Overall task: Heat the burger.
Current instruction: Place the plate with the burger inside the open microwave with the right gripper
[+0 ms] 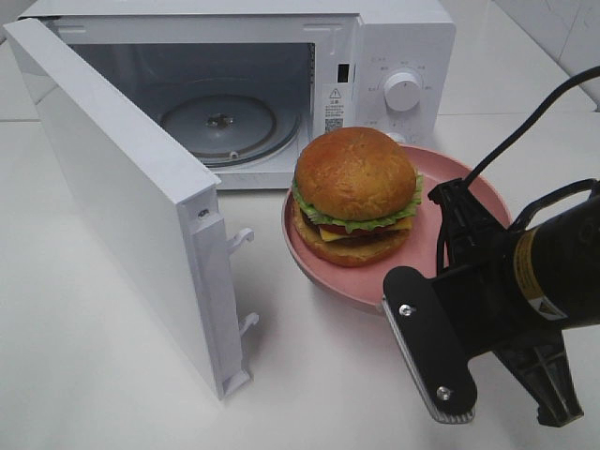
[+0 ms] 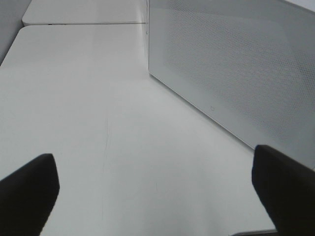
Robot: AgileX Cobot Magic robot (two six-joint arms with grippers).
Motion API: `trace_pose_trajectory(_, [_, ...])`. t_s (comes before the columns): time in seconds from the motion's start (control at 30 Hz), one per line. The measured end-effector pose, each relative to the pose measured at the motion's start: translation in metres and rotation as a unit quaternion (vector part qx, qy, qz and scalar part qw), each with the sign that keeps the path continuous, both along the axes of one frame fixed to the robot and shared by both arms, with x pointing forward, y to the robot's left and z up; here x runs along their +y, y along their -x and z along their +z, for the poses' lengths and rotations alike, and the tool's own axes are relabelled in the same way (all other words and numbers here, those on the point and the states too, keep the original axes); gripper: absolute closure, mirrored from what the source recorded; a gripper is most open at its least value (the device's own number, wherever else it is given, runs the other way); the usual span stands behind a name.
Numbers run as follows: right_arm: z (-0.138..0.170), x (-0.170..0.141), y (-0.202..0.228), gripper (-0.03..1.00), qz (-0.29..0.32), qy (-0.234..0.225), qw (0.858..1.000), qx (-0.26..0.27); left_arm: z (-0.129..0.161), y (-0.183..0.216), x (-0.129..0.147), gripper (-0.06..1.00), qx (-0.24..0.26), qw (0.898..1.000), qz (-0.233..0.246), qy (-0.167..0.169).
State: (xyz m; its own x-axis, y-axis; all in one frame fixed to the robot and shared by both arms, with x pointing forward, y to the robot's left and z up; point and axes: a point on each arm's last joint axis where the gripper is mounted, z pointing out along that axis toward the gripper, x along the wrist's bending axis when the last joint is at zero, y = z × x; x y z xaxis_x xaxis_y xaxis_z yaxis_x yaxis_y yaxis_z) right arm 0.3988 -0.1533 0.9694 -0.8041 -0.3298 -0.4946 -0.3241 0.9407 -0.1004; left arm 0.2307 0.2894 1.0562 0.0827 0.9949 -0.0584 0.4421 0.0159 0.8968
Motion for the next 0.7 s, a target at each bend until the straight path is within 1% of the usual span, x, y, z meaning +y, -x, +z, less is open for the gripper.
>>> trace_pose_trajectory(0.27, [-0.002, -0.013, -0.013, 0.93, 0.045, 0.012, 0.999, 0.02, 0.0, 0.0, 0.0, -0.04, 0.0, 1.0, 0.0, 0.0])
trace_pose_trajectory(0.33, [-0.003, -0.02, -0.018, 0.93, 0.067, 0.015, 0.997, 0.031, 0.0, 0.0, 0.0, -0.04, 0.0, 1.0, 0.0, 0.0])
trace_pose_trajectory(0.47, [-0.003, -0.025, -0.021, 0.93, 0.08, 0.019, 0.996, 0.04, 0.0, 0.0, 0.0, -0.04, 0.0, 1.0, 0.0, 0.0])
trace_pose_trajectory(0.5, [-0.001, -0.027, -0.024, 0.93, 0.09, 0.019, 0.995, 0.043, 0.0, 0.0, 0.0, -0.04, 0.0, 1.0, 0.0, 0.0])
trace_pose_trajectory(0.6, [0.0, -0.027, -0.025, 0.93, 0.093, 0.017, 0.995, 0.045, 0.0, 0.0, 0.0, -0.04, 0.0, 1.0, 0.0, 0.0])
trace_pose_trajectory(0.63, [0.002, -0.028, -0.027, 0.93, 0.098, 0.008, 0.994, 0.048, 0.0, 0.0, 0.0, -0.04, 0.0, 1.0, 0.0, 0.0])
trace_pose_trajectory(0.67, [0.004, -0.028, -0.029, 0.93, 0.111, 0.005, 0.993, 0.048, 0.0, 0.0, 0.0, -0.04, 0.0, 1.0, 0.0, 0.0])
trace_pose_trajectory(0.7, [0.004, -0.028, -0.029, 0.93, 0.111, 0.005, 0.993, 0.048, 0.0, 0.0, 0.0, -0.04, 0.0, 1.0, 0.0, 0.0])
